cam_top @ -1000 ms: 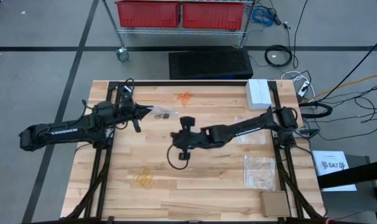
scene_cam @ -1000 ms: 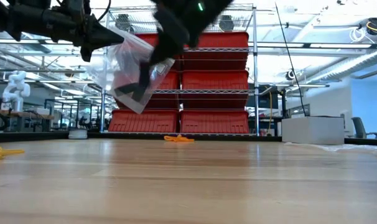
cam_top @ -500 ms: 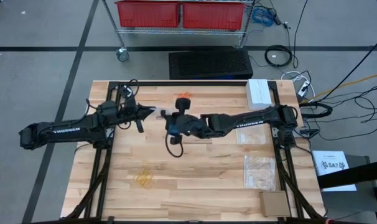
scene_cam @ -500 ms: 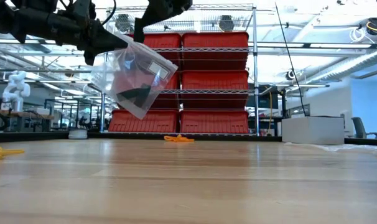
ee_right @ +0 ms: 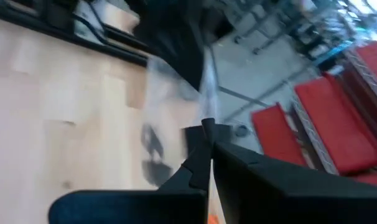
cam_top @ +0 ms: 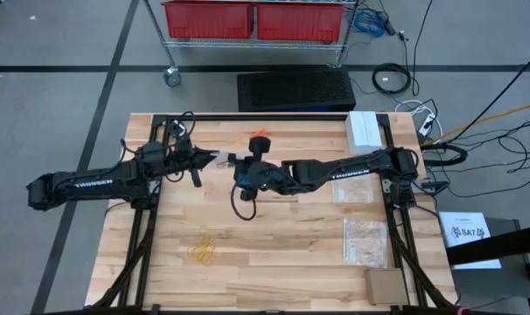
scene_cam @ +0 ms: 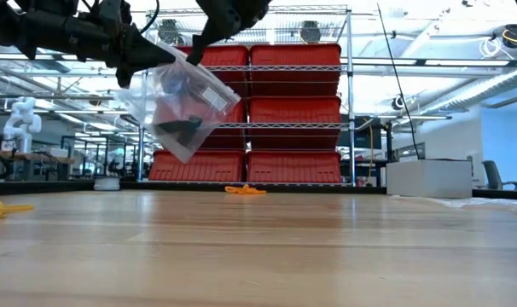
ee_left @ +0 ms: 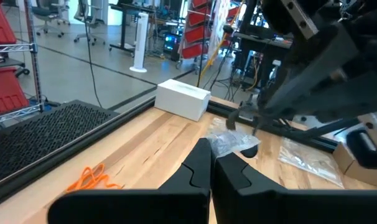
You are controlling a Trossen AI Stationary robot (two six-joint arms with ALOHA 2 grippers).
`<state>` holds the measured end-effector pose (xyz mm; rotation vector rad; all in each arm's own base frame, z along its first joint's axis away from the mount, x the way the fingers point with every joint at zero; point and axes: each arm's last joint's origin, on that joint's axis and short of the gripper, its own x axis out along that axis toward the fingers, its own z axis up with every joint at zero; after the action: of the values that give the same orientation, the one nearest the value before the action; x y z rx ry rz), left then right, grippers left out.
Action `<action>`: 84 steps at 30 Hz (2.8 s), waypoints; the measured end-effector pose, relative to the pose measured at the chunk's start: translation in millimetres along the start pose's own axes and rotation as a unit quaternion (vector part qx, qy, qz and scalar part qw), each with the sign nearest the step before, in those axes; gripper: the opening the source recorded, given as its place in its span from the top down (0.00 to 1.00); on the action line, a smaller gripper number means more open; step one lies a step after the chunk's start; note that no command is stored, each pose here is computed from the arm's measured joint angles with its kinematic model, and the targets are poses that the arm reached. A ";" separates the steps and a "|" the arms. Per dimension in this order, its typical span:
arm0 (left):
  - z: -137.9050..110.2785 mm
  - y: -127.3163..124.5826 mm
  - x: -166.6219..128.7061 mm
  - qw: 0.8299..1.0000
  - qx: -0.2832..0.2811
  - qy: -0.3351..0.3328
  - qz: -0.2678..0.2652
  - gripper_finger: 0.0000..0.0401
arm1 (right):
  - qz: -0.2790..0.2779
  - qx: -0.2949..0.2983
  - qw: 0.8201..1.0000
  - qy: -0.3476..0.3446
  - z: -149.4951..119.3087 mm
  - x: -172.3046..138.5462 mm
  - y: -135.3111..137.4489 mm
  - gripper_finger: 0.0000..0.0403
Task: Sort rubber bands
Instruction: Put the black rubber band on the zip bag
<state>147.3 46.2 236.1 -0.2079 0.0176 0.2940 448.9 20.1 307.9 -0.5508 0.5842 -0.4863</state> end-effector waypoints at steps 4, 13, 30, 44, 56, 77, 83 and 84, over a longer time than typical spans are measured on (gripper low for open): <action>0.0 0.0 0.0 1.000 0.000 0.000 0.000 1.00 | -0.035 0.003 0.999 0.012 -1.0 1.7 -4.2 1.00; 0.1 0.0 0.0 1.000 -0.001 0.000 0.000 1.00 | 0.000 -0.002 1.000 0.022 -5.1 0.6 6.4 1.00; 0.6 -0.2 -0.1 1.000 0.000 -0.003 0.000 1.00 | 0.292 0.172 0.920 0.199 -114.0 21.9 56.6 1.00; 0.6 -0.1 -0.1 1.000 0.004 -0.003 0.000 1.00 | 0.224 0.229 0.915 0.245 -186.6 46.4 46.2 0.93; 0.6 -0.1 -0.1 1.000 0.004 -0.003 0.000 1.00 | 0.289 0.232 0.902 0.221 -176.0 37.8 61.2 0.55; 0.6 -0.1 -0.1 1.000 0.004 -0.003 0.000 1.00 | 0.259 0.217 0.916 0.217 -173.2 33.5 67.6 0.78; 0.6 -0.1 -0.1 1.000 0.004 -0.003 0.000 1.00 | 0.269 0.200 0.920 0.202 -159.9 30.1 69.7 0.97; 0.6 -0.1 -0.1 1.000 0.004 -0.003 0.000 1.00 | 0.271 0.199 0.921 0.195 -153.9 28.4 69.5 0.97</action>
<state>147.2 46.2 236.6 -0.1993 0.0129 0.2950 391.9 3.6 147.2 0.1136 0.9550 -0.1703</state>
